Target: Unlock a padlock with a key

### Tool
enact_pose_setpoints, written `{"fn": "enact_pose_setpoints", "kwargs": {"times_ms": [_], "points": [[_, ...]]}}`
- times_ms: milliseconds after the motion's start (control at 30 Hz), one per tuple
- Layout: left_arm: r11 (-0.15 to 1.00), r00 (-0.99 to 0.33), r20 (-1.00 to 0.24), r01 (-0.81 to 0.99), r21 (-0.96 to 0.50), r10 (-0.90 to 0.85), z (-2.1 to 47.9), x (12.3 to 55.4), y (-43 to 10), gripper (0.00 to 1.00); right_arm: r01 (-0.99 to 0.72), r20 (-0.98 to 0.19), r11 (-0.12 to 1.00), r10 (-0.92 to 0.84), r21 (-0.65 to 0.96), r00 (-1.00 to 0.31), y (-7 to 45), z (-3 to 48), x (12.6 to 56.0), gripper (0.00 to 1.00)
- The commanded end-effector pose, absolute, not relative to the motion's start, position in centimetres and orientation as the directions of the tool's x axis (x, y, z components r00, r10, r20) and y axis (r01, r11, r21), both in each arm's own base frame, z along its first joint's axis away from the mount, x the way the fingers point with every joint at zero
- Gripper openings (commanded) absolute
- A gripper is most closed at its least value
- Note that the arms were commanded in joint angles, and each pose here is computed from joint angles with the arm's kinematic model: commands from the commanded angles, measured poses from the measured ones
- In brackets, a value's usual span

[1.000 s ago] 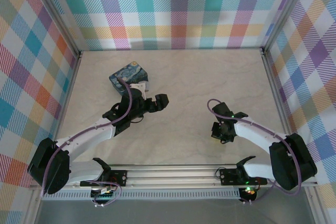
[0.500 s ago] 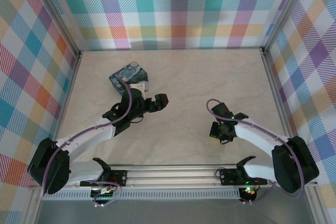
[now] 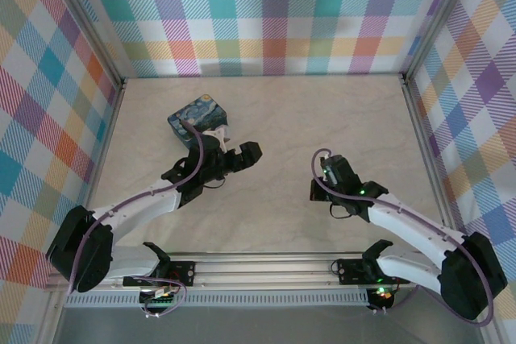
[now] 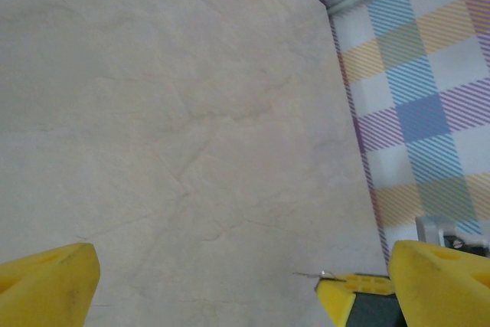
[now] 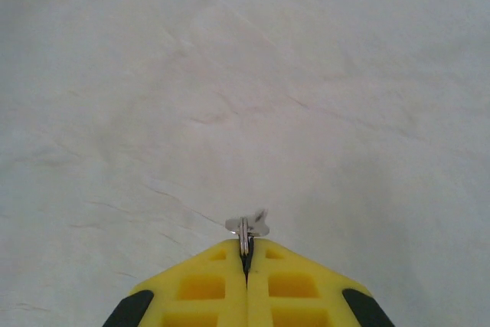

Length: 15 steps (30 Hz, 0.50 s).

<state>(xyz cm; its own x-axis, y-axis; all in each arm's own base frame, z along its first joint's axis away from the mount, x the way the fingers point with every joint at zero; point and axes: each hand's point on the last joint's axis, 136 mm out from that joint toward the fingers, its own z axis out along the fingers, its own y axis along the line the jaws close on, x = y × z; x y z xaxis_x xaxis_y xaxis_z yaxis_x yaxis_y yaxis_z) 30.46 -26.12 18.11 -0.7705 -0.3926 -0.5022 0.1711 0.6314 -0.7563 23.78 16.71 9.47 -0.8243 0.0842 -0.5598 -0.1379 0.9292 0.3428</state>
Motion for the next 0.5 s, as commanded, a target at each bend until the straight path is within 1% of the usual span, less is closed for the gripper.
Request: {"fn": "enact_pose_setpoints", "kwargs": {"times_ms": [0, 100, 200, 267, 400, 467], "points": [[0.521, -0.813, -0.429, 0.187, -0.833, -0.394, 19.5, 29.4, -28.1, 0.96, -0.300, -0.686, 0.876, 0.048, 0.378, -0.726, 19.5, 13.1, 25.4, 0.00], [0.459, -0.828, -0.366, 0.151, -0.875, -0.426, 20.1, 29.2, -28.6, 0.96, -0.399, -0.733, 0.830, 0.017, 0.390, -0.680, 21.3, 15.1, 25.4, 0.00], [0.410, -0.847, -0.239, 0.028, -0.912, -0.474, 19.7, 29.2, -28.8, 0.95, -0.484, -0.782, 0.787, -0.002, 0.384, -0.624, 22.5, 16.8, 25.4, 0.00], [0.355, -0.848, -0.139, -0.061, -0.933, -0.512, 19.4, 29.3, -29.0, 0.94, -0.530, -0.809, 0.759, -0.006, 0.379, -0.587, 23.1, 17.9, 25.4, 0.00], [0.194, -0.807, 0.084, -0.239, -0.951, -0.584, 19.0, 29.7, -29.3, 0.91, -0.600, -0.847, 0.698, 0.017, 0.391, -0.532, 24.3, 20.0, 25.2, 0.00], [0.094, -0.778, 0.188, -0.303, -0.948, -0.600, 19.0, 29.9, -29.5, 0.89, -0.630, -0.863, 0.668, 0.036, 0.397, -0.505, 25.0, 21.1, 25.2, 0.00]]}}
